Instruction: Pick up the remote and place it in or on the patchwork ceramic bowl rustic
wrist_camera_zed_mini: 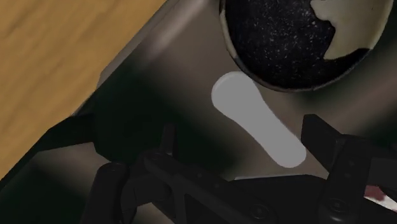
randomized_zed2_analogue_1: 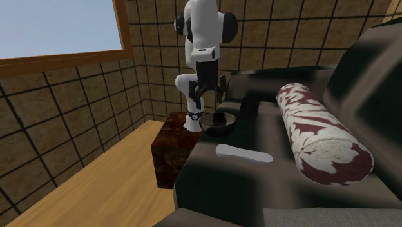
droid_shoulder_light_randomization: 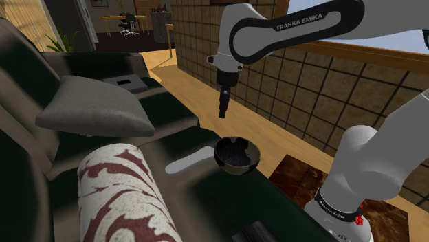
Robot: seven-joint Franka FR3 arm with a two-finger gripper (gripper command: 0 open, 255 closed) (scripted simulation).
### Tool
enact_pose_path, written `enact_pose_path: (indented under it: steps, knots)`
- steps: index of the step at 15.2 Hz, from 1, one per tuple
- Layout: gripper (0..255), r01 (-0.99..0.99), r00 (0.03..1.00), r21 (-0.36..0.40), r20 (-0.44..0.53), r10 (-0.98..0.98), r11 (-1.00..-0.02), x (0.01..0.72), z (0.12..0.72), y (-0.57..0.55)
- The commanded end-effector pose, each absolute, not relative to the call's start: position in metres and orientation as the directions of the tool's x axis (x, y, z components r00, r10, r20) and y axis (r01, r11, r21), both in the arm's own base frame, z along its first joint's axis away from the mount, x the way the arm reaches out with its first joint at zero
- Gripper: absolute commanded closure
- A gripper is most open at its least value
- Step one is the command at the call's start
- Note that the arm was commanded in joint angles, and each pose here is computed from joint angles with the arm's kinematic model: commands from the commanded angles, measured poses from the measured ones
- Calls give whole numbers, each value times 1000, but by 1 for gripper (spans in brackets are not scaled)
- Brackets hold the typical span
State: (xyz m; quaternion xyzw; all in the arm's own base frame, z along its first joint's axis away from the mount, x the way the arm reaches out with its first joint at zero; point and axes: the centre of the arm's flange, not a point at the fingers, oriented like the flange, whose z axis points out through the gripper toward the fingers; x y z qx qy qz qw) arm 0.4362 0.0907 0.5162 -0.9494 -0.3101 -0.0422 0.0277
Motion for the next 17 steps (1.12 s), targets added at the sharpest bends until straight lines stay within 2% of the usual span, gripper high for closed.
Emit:
enact_pose_path:
  steps: [1,7,15,17]
  knots:
    - [0,658,751,-16,86,655,-753,448,501,108]
    - [0,823,568,5,48,822,-569,473,446,165]
    - [0,962,274,18,-9,962,-274,484,370,244]
    - [0,962,274,18,-9,962,-274,484,360,244]
